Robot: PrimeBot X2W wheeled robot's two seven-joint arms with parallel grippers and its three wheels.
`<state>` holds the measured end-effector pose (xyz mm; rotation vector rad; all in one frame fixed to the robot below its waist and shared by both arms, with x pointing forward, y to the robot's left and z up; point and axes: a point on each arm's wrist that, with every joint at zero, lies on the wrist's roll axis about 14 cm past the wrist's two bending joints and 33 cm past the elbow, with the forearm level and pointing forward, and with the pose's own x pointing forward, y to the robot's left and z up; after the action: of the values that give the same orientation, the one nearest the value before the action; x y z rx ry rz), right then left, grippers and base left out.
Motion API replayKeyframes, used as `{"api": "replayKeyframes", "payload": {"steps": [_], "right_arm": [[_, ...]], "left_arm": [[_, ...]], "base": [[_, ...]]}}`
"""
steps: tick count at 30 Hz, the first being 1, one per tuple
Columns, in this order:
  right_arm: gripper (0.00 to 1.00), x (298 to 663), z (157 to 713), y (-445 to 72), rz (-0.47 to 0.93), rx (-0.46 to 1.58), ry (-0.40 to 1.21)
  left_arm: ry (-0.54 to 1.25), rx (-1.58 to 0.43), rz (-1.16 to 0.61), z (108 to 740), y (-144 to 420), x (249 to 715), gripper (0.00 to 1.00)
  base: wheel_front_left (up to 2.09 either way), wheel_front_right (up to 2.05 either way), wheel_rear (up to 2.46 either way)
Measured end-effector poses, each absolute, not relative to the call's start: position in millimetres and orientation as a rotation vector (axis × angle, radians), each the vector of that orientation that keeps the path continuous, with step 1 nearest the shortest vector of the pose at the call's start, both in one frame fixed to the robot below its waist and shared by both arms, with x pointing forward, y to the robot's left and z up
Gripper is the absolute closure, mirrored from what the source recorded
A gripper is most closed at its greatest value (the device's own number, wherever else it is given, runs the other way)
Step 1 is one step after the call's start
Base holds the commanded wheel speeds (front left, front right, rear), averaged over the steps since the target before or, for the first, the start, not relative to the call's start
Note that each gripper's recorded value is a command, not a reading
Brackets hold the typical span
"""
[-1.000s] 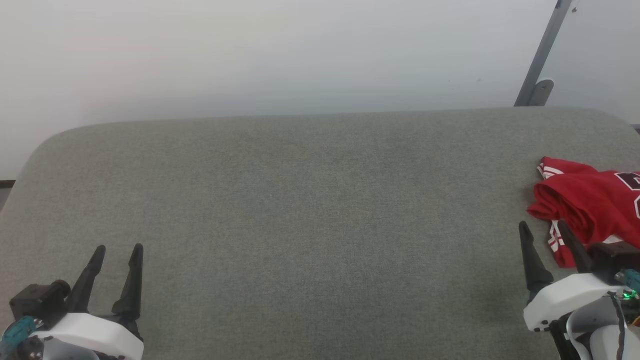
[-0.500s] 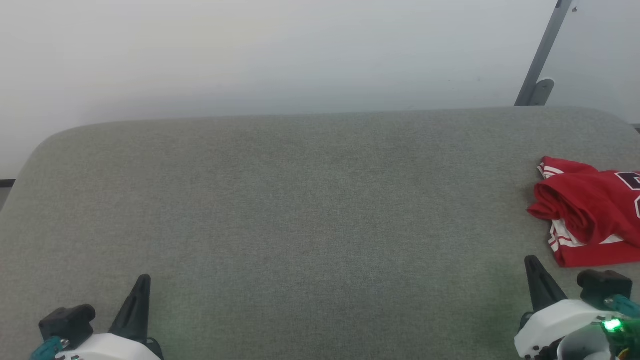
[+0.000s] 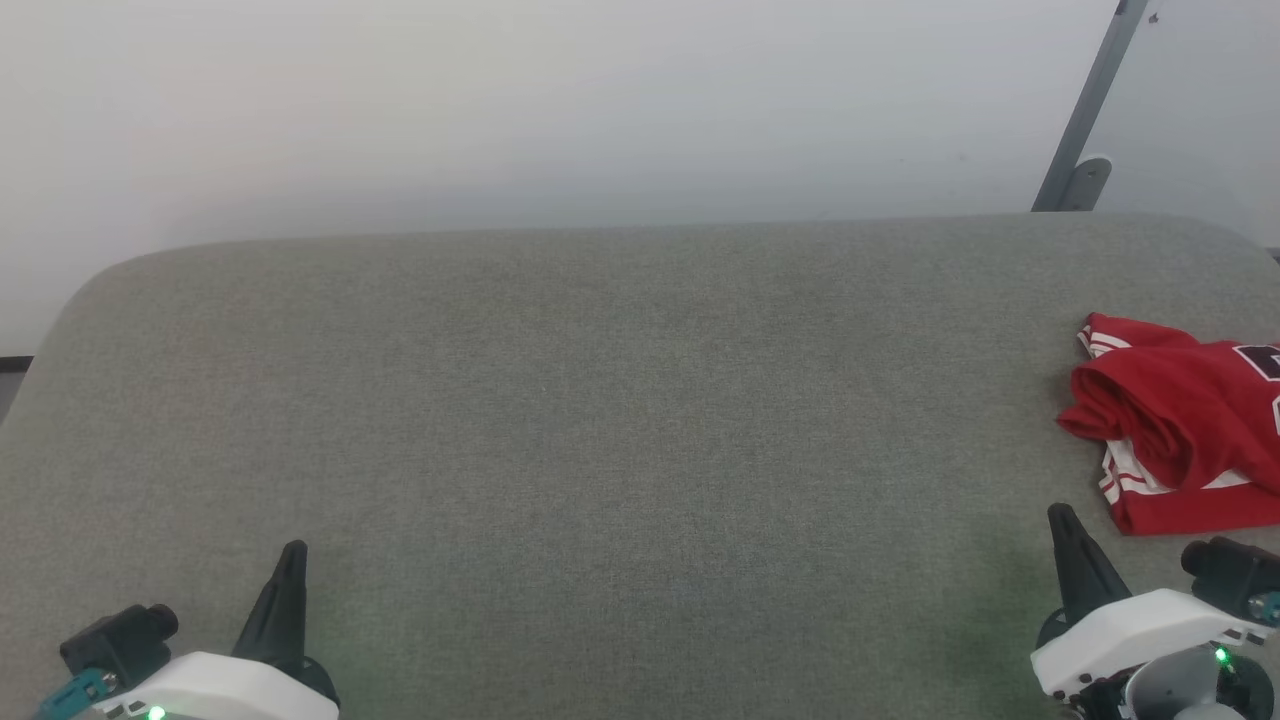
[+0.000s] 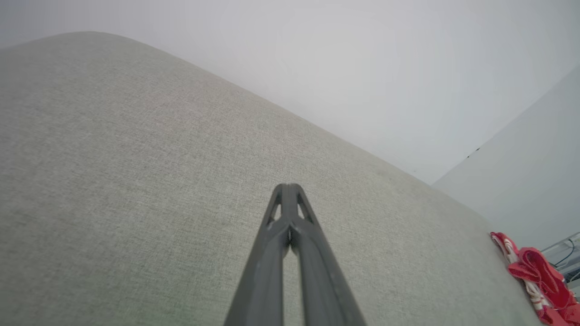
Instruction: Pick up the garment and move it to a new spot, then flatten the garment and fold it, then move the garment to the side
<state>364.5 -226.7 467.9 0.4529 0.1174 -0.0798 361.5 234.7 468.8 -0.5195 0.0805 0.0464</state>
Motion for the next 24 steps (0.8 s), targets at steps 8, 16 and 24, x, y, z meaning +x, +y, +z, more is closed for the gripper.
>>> {"api": "replayKeyframes", "payload": {"steps": [8,16,24], "right_arm": [[1.00,367.0,470.8,-225.0,-0.088,0.580,0.107],[1.00,369.2,473.4,-222.7,-0.092,0.699,0.098],[1.00,370.8,475.7,-220.2,-0.092,0.808,0.091]], "left_arm": [[0.076,-0.644,0.063,471.7,232.4,365.4,1.00],[0.079,-0.749,0.074,472.1,228.8,367.2,1.00],[0.071,-0.858,0.080,475.5,226.0,370.8,1.00]], "base": [[0.00,0.00,0.00],[0.00,0.00,0.00],[0.00,0.00,0.00]]}}
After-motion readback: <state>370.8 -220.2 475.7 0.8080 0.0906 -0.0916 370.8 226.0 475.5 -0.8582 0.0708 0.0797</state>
